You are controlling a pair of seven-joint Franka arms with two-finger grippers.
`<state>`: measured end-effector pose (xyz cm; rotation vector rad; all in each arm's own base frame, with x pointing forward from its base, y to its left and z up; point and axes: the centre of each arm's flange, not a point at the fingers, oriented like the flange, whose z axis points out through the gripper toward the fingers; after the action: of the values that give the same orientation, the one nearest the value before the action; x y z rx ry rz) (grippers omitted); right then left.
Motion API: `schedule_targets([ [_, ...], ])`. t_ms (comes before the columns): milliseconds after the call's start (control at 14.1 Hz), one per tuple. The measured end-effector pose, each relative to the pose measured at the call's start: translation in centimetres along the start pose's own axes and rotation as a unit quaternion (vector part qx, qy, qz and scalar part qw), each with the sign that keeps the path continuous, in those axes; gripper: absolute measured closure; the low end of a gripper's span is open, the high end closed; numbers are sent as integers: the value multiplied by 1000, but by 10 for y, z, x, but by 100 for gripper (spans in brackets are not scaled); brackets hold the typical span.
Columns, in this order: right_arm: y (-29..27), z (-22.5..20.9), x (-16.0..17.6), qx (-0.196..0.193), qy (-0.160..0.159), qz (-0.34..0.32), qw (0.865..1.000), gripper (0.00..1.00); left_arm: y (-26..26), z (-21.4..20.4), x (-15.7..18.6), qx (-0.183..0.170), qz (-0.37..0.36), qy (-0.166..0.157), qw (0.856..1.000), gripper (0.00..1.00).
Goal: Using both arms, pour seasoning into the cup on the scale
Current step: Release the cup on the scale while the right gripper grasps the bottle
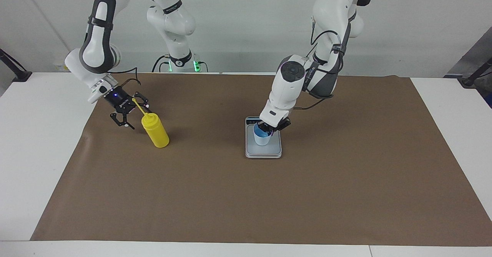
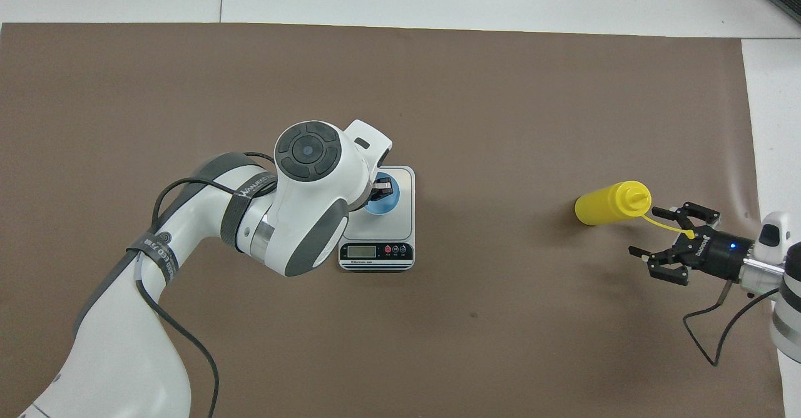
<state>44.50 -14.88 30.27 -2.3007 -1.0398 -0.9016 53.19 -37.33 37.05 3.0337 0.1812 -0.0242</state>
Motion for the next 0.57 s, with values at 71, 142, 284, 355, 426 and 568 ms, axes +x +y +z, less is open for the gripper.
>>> schedule_targets([
  [71, -1, 5, 1, 1, 13, 1, 1000, 0, 0, 0, 0, 0, 0, 1, 1000, 95],
  [142, -1, 8, 0, 1, 21, 1, 1000, 0, 0, 0, 0, -1, 0, 2, 1000, 89],
  [284, 1, 10, 1, 2, 29, 1, 1000, 0, 0, -1, 1, -2, 1, 5, 1000, 68],
  [355, 1, 12, 3, 0, 38, 5, 999, 0, 0, -3, 3, 0, 3, 9, 1000, 58],
  [426, 0, 15, 7, -4, 51, 8, 999, 0, -2, -7, 7, 2, 3, 16, 1000, 48],
  [568, -2, 24, 12, -9, 73, 11, 997, 0, -13, -22, 20, 5, -4, 32, 999, 25],
])
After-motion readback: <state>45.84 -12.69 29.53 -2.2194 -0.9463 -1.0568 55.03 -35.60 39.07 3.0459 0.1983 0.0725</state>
